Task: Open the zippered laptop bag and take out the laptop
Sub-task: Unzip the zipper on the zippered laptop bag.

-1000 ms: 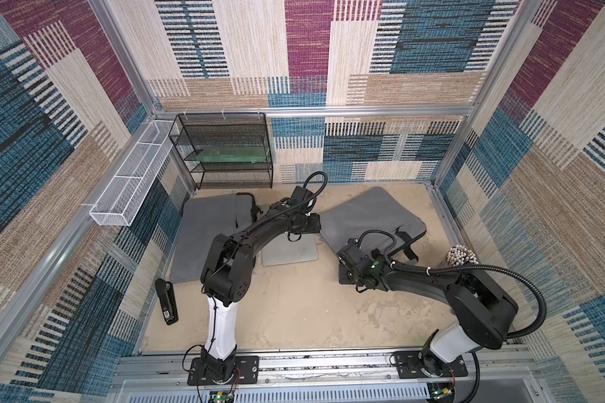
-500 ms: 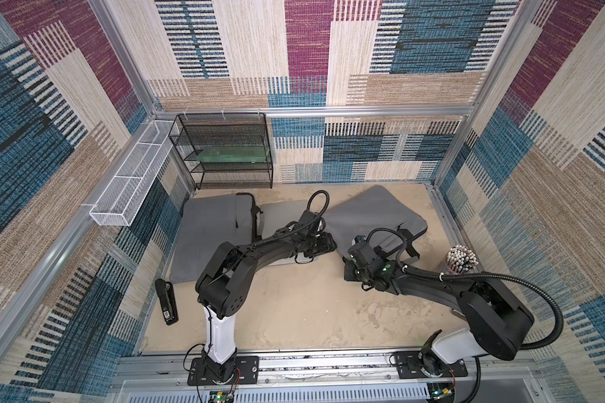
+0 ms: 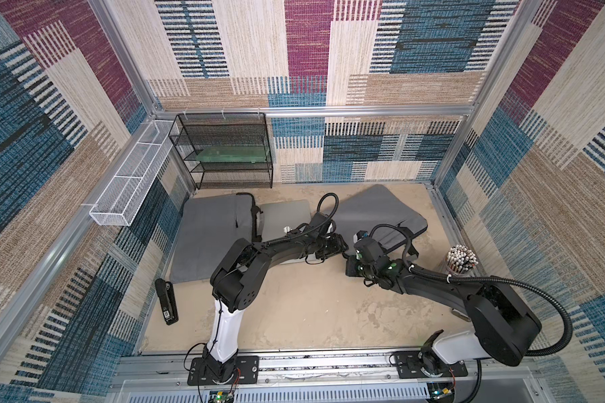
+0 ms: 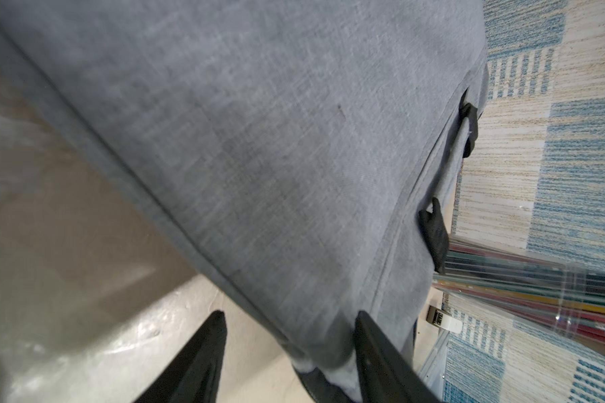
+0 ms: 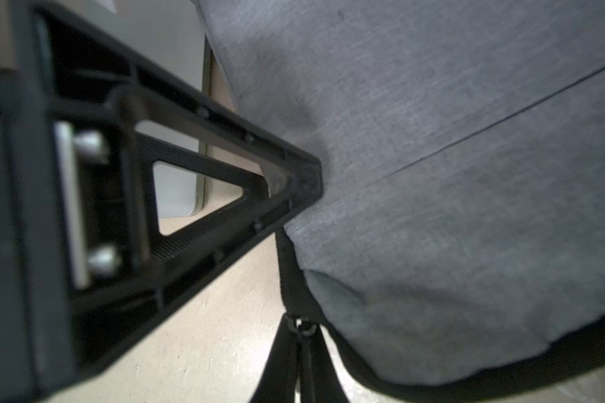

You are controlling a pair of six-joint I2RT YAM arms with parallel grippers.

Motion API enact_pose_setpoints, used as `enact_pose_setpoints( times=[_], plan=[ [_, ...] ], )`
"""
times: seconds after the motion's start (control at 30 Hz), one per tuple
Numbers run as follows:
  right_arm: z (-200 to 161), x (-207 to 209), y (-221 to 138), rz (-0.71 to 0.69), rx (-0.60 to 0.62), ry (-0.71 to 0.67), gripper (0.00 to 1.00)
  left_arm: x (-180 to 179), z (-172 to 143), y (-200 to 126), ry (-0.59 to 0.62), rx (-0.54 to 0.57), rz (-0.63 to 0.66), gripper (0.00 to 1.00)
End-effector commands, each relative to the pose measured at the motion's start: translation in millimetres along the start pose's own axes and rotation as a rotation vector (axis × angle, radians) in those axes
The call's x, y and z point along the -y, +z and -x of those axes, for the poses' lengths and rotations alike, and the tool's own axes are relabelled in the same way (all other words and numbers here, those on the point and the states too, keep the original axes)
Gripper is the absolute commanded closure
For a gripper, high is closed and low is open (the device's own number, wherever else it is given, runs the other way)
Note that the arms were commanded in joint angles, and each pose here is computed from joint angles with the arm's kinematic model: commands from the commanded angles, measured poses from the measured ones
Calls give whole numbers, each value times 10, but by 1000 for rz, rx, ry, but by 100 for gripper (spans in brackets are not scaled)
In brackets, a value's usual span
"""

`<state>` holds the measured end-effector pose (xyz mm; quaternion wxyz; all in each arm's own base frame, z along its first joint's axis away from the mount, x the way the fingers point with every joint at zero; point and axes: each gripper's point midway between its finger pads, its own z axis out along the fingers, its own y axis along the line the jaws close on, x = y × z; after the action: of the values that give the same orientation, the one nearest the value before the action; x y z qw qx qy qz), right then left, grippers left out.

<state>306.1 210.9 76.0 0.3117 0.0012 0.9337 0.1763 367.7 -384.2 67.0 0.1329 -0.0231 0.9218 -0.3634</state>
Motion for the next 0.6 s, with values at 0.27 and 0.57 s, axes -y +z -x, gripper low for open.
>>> enact_pose_setpoints(
  times=[0.27, 0.57],
  plan=[
    [147, -106, -2, 61, 46, -14, 100, 38, 37, 102, -25, 4, -31, 64],
    [60, 60, -17, 33, 10, -8, 100, 53, 82, 66, -11, 17, -18, 96]
  ],
)
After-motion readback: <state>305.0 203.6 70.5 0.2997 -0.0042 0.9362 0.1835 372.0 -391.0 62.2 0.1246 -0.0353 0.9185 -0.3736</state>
